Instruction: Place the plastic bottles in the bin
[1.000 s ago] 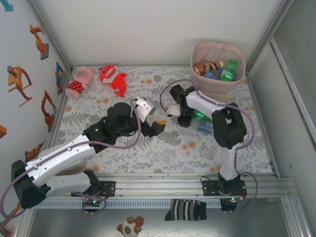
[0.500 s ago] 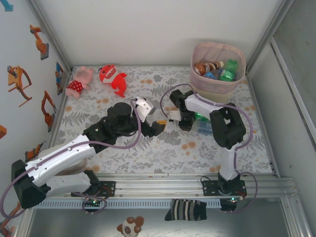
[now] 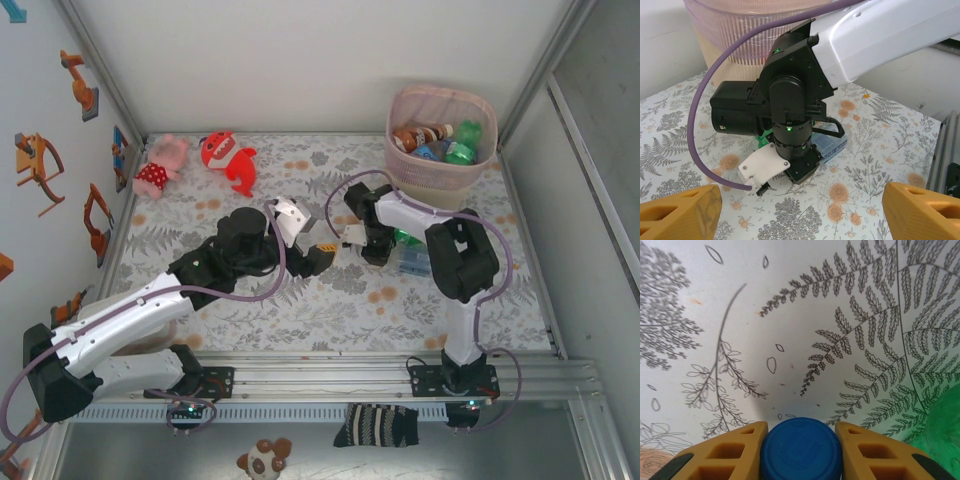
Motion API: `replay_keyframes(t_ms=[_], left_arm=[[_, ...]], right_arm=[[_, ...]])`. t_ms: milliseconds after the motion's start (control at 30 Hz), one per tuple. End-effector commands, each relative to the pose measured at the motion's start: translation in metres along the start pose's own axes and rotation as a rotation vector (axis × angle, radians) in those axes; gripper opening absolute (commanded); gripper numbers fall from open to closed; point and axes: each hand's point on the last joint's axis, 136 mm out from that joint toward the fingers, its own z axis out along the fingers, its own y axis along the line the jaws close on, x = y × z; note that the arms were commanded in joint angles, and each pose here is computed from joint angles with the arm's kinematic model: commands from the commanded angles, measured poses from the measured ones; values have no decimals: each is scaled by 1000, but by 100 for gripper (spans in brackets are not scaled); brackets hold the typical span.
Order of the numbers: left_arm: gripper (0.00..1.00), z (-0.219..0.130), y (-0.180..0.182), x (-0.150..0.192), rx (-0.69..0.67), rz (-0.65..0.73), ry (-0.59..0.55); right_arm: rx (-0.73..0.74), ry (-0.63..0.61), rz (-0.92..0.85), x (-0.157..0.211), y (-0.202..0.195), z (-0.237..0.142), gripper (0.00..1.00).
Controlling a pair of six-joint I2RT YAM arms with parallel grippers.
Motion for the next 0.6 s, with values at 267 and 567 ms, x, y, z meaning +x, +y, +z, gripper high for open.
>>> replay_keyframes(t_ms=[267, 567], left_arm=[[83, -5, 1, -7, -2, -10, -24], [83, -3, 1, -7, 2, -10, -23]], right_arm=[[-76, -423, 86, -37, 27, -111, 19], [96, -855, 169, -50, 13, -246, 10]])
